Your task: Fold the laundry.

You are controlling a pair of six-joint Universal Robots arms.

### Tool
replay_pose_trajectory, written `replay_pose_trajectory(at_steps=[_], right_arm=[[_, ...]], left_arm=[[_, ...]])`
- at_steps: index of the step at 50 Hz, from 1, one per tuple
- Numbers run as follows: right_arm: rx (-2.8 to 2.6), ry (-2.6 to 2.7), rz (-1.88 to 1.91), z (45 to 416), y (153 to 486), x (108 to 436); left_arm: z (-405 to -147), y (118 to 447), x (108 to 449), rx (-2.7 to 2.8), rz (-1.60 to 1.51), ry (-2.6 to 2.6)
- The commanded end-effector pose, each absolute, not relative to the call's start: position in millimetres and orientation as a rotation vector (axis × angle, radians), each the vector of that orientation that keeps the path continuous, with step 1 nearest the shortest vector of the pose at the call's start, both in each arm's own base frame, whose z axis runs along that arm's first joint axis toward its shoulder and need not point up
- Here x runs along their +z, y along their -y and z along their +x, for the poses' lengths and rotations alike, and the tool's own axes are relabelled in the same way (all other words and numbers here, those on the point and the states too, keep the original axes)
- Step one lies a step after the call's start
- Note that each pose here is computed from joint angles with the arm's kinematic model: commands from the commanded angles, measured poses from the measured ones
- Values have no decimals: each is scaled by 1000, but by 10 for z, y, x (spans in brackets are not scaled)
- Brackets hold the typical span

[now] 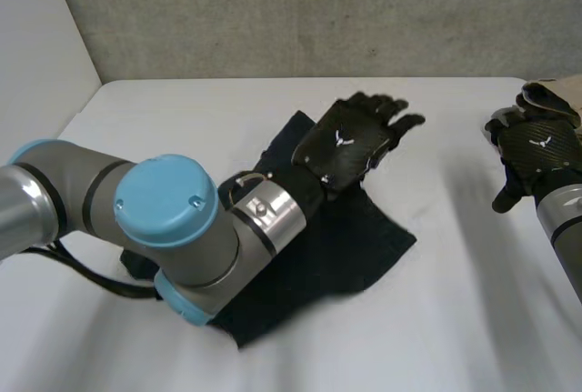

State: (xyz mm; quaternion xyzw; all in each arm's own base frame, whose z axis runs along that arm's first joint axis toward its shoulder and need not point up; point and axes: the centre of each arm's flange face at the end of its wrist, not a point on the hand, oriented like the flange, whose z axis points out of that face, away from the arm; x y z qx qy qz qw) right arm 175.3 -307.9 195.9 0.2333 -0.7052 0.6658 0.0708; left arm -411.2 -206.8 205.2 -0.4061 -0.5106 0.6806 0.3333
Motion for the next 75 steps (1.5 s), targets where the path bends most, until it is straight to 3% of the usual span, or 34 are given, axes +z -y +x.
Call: replay_pose_trajectory(at_steps=[1,5,10,14,21,27,35,55,62,67,71,75], right_arm=[[2060,2133,825,1853,3042,1973],[2097,2208,1046,2002,2905,1975],[2018,2387,1243,2113,2693,1972],[1958,2452,1355,2177,2590,1945],[1836,2266,1656,2375,2539,1687],[1749,2169,1832,2539,2501,1466],[1694,2189,1856,2682,2607,1220],[1809,2319,1675,2693,2656,1364],[1815,2302,1584,2651,2693,1470],[1911,2235,1449,2605,2755,1823],[2013,2139,1378,2580,2765,2199],[2192,1976,1263,2535,2742,2769]], left_arm=[[-3640,2099,2302,1794,-991,1566],[-3259,2050,2428,1856,-894,1751],[-2866,1738,2369,1868,-842,1962],[-2633,1468,2233,1813,-871,2083],[-2446,1112,1921,1592,-974,2244],[-2441,996,1690,1408,-1052,2343],[-2451,1126,1507,1345,-1044,2422],[-2794,1804,1202,1623,-943,2353],[-2949,2013,1404,1851,-969,2196],[-3017,2083,1760,2063,-1040,2042],[-3024,2071,2223,2250,-1069,1896],[-2962,1952,2973,2479,-940,1661]])
